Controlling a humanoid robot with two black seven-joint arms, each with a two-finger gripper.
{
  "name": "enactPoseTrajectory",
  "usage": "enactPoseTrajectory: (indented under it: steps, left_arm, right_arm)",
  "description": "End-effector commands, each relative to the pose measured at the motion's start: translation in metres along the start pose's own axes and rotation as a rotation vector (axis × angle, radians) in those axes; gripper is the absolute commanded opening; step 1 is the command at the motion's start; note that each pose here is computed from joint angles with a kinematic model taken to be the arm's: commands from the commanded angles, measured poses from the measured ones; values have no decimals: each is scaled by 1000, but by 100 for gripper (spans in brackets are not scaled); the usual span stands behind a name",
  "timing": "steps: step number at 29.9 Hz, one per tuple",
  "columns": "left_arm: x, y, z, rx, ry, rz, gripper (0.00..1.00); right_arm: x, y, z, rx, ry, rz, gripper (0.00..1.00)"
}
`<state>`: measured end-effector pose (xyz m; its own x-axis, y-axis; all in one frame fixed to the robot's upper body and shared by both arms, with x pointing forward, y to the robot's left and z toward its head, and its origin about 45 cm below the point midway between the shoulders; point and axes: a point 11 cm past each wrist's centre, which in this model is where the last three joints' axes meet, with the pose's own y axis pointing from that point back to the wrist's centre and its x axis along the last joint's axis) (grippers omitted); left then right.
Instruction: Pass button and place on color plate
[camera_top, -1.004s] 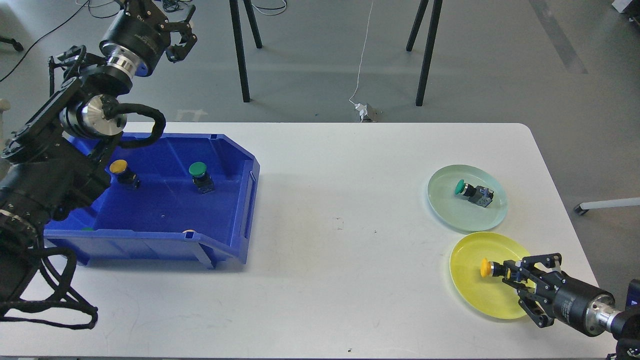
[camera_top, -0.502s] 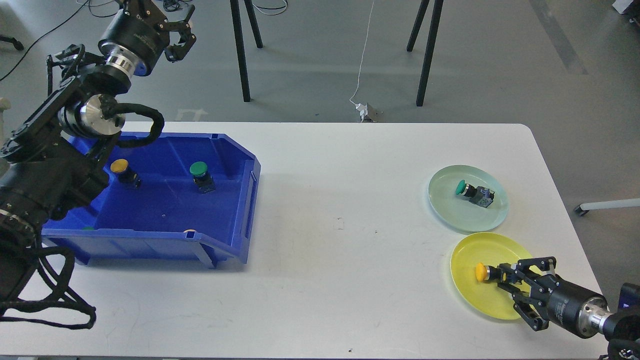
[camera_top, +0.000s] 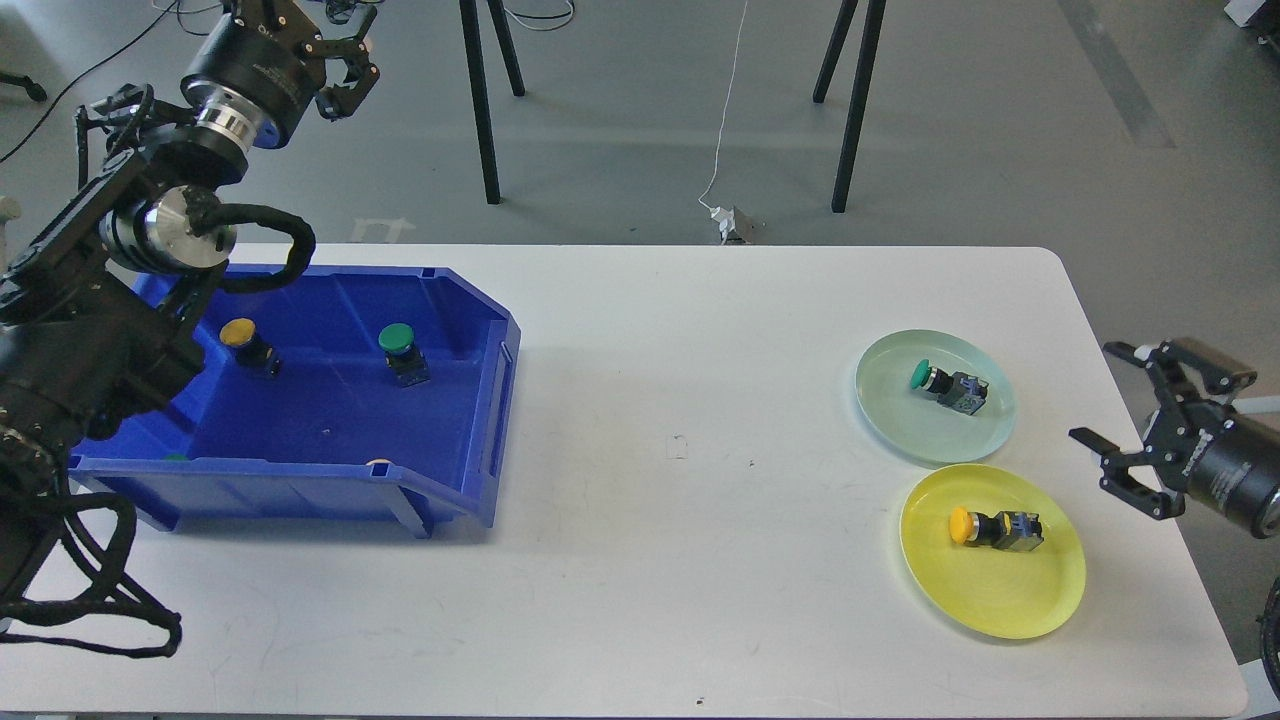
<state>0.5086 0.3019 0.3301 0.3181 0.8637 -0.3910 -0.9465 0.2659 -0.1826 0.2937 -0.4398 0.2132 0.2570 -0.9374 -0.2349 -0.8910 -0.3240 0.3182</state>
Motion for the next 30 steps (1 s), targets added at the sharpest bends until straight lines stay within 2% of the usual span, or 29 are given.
enactPoseTrajectory:
  steps: [1,7,11,20,25,30]
  left_arm:
    - [-1,-1,-1,0,3,1,100]
    - [-1,-2,-2,-13,2,15,100]
    - [-1,-3,2,-24,23,11,100]
    - [-1,-4,3,-60,159,38,100]
    - [-5,-6,-1,-62,184,36,100]
    - [-7,-6,-3,-60,190,33,100]
  right_arm:
    - [-13,-25,-60,206,-8,-47,99]
    - [-41,-72,-136,505,-89,-125,99]
    - [-59,-106,-162,601,-180,-147,99]
    - [-88,-168,-168,606,-375,-179,99]
    - [-85,-175,-180,633,-474,-180,99]
    - [-97,-186,-172,582,-447,-190,99]
